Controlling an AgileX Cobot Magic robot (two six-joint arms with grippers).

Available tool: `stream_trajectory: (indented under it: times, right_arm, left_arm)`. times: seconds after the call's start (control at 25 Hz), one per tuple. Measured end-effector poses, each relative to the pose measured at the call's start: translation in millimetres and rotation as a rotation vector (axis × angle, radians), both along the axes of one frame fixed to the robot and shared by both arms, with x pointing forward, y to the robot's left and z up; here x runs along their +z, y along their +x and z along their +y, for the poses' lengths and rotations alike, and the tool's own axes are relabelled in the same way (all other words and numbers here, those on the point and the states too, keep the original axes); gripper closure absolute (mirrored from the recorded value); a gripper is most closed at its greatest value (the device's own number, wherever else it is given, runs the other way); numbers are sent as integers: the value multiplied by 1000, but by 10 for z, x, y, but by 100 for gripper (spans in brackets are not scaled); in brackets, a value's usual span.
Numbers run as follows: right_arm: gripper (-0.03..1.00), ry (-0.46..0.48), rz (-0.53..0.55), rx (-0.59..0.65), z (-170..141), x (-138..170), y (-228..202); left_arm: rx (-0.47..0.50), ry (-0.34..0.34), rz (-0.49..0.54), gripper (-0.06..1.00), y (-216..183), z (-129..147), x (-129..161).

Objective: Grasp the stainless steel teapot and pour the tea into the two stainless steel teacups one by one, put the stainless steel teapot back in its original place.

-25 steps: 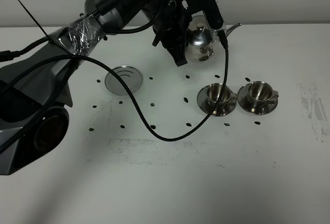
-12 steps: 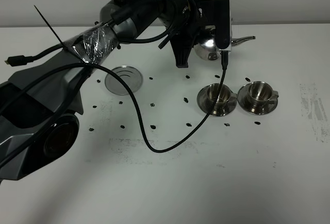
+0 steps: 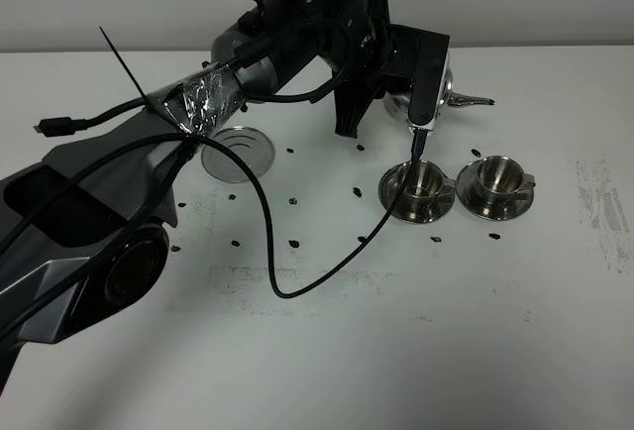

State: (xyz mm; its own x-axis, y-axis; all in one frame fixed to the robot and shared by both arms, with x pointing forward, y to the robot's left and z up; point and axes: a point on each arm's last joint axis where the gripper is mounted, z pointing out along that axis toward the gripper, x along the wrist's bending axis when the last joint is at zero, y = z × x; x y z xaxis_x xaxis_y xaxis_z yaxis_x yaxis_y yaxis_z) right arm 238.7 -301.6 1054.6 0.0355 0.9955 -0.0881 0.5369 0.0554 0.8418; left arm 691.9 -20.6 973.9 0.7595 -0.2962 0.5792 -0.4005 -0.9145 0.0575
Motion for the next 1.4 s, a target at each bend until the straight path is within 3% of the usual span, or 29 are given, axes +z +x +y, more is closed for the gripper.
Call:
stream_trajectory:
  times: [0.24,1.4]
  right_arm:
    - [78,0,0,0,0,0,0]
    - [78,0,0,0,0,0,0]
  left_arm:
    - [-70,68,-55,76,-24,-74,-45]
    - [-186,256,-226,76,-207,-414,-151]
